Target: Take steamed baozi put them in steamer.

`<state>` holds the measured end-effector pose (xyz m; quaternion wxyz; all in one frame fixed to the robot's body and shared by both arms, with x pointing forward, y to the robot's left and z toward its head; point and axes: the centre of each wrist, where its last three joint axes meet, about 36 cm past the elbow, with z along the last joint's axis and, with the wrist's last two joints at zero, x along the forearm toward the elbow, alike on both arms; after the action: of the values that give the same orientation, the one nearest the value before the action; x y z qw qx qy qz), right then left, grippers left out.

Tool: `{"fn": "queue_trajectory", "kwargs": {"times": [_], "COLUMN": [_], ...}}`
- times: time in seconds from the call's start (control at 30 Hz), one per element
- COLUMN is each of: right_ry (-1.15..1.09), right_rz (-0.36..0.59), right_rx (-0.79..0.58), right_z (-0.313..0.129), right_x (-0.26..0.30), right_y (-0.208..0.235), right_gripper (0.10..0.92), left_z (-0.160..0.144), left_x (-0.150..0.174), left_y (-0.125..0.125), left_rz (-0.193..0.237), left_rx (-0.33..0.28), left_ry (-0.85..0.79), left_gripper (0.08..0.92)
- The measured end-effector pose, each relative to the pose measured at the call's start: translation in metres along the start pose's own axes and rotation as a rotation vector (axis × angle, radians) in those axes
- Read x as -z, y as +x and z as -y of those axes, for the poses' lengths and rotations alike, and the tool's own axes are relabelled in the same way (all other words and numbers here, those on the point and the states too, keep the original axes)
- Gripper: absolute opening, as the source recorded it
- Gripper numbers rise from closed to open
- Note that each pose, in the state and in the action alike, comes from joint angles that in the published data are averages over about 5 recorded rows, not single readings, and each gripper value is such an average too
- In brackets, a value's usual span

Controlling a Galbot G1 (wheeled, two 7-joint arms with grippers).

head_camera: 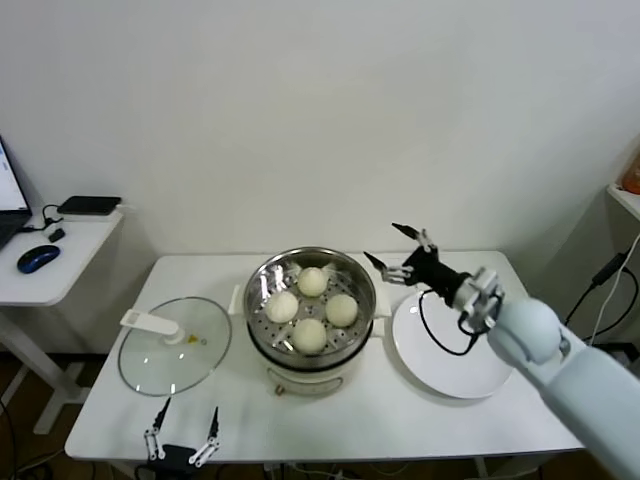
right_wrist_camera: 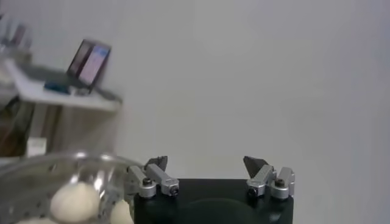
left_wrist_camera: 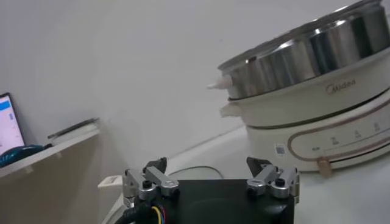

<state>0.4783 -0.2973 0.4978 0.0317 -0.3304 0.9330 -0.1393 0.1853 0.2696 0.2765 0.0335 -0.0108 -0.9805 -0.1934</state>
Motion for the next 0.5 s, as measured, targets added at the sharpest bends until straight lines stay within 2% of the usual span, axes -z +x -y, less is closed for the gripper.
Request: {"fn": "queue_trajectory", "kwargs": {"times": [0.2,0.5], "right_ry": [-0.119,-0.26], "right_rz": [0.078,0.095], "right_rx": [-0.164,-0.383], "right_z": [-0.036,-0.113], "right_x": [-0.042,-0.099], "right_y": [0.044,0.103], "right_gripper": [0.823,0.823], "left_z": [0.0,-0.001], "left_x": [-0.002,-0.002], "left_y": [-0.001,-0.002], "left_rz": [0.001,0.006], "left_rx": [0.004,0.008], "left_ry": [0.004,0.007], "left_gripper": [0.823,0.823]}}
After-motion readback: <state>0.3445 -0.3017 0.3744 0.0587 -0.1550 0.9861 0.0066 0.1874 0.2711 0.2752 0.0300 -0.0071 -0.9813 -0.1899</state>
